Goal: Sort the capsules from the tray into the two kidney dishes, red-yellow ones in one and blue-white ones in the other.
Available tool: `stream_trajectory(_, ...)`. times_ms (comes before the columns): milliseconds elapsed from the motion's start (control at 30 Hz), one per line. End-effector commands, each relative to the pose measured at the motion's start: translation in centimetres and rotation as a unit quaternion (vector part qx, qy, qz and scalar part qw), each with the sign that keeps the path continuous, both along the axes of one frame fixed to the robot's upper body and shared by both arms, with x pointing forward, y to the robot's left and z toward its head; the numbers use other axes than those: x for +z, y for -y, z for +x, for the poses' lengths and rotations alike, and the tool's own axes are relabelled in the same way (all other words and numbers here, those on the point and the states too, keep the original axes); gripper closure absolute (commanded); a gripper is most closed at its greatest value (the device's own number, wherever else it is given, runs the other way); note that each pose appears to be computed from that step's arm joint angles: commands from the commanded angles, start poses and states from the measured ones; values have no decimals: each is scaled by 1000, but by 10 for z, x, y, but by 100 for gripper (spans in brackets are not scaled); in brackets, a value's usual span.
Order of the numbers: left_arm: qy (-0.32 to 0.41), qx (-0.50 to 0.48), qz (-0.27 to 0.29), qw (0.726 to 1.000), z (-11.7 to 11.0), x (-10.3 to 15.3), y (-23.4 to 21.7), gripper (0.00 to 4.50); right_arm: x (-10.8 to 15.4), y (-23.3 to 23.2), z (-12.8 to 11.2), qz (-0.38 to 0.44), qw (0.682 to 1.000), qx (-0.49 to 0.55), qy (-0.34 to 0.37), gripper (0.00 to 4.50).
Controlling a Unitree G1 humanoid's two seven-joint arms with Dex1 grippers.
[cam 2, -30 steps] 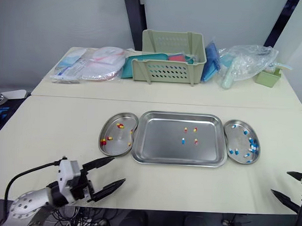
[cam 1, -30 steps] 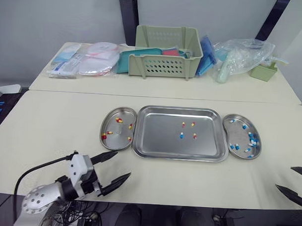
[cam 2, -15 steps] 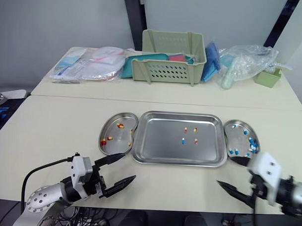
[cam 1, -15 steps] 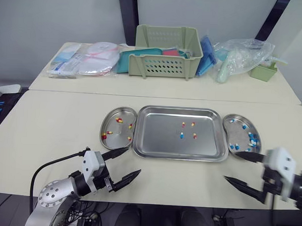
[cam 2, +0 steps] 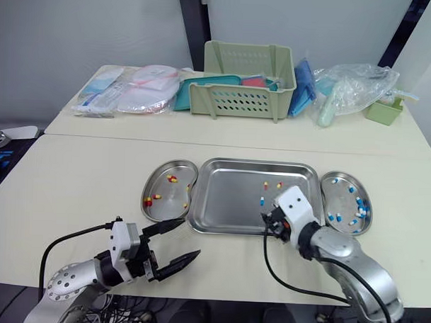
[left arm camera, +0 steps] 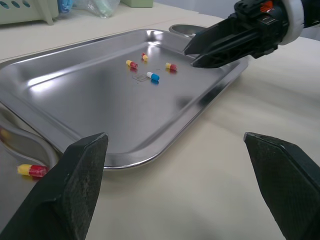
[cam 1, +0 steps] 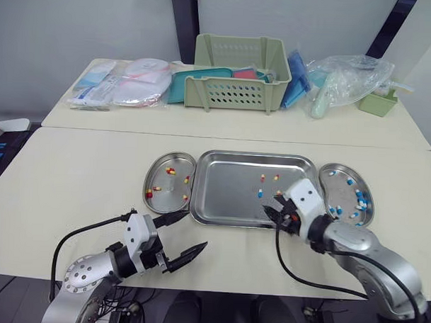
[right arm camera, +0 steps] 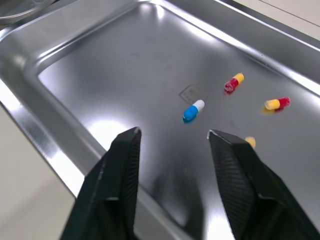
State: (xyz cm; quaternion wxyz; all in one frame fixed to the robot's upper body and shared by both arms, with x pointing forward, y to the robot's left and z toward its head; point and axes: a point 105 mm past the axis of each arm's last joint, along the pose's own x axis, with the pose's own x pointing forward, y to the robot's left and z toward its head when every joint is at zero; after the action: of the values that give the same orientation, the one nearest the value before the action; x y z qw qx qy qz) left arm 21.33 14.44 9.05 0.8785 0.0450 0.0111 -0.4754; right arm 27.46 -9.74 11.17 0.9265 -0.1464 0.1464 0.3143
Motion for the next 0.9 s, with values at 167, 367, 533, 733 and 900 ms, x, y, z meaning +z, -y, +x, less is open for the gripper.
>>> stream_trajectory(167, 14, -10, -1, 1000, -3, 4, 6, 0, 0, -8, 25, -23, 998, -54, 19, 257)
stream_trajectory(367, 11, -11, -1, 1000, -3, 2, 7, 0, -5, -16, 31, -23, 998, -63, 9, 257)
stream_trajectory(533, 10, -12, -1, 1000, -4, 1, 8, 0, -10, -20, 32, -22, 997, -68, -1, 257)
stream_trajectory(733, 10, -13, 0, 1000, -3, 2, 10, 0, -17, -20, 35, -29, 997, -77, -13, 257)
stream_trajectory(900, 9, -11, 0, 1000, -3, 2, 10, 0, -22, -20, 37, -33, 996, -79, -20, 257)
